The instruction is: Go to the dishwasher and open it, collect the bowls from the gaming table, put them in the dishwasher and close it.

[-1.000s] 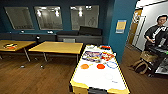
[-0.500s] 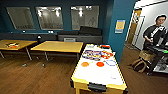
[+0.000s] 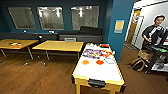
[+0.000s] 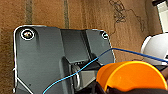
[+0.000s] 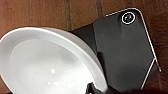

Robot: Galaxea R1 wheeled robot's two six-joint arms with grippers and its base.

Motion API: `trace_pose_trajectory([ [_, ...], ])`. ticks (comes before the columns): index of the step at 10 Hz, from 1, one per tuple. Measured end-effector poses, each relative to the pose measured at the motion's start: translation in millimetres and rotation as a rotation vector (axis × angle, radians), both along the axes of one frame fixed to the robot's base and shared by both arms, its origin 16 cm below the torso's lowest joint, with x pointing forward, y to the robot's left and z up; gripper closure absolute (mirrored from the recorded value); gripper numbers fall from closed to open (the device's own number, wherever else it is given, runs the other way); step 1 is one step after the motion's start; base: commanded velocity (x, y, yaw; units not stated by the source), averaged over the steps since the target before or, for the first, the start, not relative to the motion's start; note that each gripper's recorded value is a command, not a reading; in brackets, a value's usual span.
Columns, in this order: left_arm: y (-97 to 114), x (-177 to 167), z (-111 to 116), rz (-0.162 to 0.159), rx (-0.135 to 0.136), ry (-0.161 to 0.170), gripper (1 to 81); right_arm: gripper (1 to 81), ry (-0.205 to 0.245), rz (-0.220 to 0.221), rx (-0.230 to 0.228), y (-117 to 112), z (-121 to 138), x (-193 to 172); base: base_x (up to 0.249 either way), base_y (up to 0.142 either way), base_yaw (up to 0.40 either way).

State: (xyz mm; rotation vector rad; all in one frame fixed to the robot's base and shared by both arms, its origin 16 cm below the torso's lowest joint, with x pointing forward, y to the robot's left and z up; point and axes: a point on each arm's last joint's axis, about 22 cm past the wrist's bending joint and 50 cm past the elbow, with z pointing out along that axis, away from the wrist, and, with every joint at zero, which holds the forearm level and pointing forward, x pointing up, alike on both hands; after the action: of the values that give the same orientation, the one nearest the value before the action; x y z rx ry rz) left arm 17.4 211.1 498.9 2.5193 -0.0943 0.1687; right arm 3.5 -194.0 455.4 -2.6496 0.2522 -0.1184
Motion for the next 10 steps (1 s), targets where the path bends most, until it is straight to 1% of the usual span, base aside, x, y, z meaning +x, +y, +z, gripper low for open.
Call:
trace_pose_trajectory([
  [2,-0.2,0.2,-0.1,-0.002,0.000,-0.002,81.1,81.1,0.000,0.001,-0.003,-0.5,-0.6,-0.2,-0.078,0.000,0.000],
  [5,-0.6,-5.4,-0.6,-0.004,0.001,0.005,81.1,81.1,0.008,0.004,0.002,4.2,-0.7,-5.3,0.000,0.000,0.000],
  [6,-0.5,-2.5,-0.6,-0.004,0.001,0.002,81.1,81.1,0.008,0.004,0.004,5.6,-0.7,-3.9,0.000,0.000,0.000],
  [7,-1.0,1.5,-0.3,-0.003,-0.001,-0.004,81.1,81.1,-0.002,0.002,0.000,3.8,-1.2,1.5,0.000,0.000,0.000],
  [8,-0.9,1.1,-0.3,-0.003,-0.001,-0.003,81.1,81.1,-0.001,0.002,-0.008,0.8,-2.7,0.5,0.000,0.000,0.000],
  [10,-0.9,-0.8,-0.4,-0.003,0.000,0.000,81.1,81.1,-0.001,0.003,-0.010,5.4,-4.7,0.2,0.000,0.000,0.000],
])
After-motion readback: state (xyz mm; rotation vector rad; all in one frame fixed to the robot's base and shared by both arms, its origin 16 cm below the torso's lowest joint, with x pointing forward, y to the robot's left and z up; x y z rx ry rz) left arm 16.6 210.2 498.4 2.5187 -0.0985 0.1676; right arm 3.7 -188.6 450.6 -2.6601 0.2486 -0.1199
